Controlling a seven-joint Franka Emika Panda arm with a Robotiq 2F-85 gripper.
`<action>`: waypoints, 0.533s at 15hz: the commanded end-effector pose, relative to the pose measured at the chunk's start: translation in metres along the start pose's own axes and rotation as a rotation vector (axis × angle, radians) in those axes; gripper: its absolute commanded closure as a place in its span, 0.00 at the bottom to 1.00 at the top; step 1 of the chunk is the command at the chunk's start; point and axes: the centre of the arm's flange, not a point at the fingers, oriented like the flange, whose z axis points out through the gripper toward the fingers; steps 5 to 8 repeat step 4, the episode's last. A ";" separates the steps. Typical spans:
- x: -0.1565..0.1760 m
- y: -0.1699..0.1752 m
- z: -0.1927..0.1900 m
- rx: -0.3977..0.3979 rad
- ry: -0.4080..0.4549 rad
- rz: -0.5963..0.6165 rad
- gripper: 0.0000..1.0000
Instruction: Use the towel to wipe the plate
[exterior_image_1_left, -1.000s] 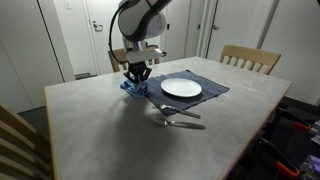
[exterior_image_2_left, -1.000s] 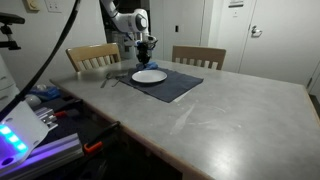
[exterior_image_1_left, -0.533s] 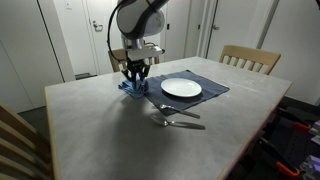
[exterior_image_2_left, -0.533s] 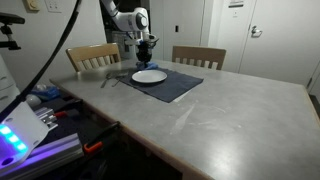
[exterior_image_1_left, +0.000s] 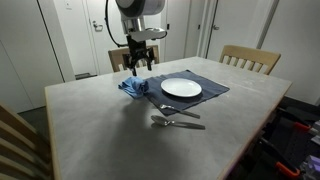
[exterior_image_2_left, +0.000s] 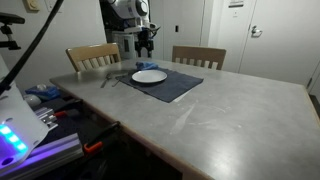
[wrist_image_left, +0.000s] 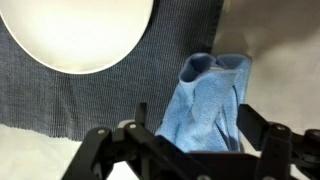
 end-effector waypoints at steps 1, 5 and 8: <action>-0.015 0.016 -0.022 0.000 -0.021 -0.068 0.00; -0.017 0.027 -0.028 0.010 -0.027 -0.115 0.00; -0.017 0.027 -0.028 0.010 -0.027 -0.115 0.00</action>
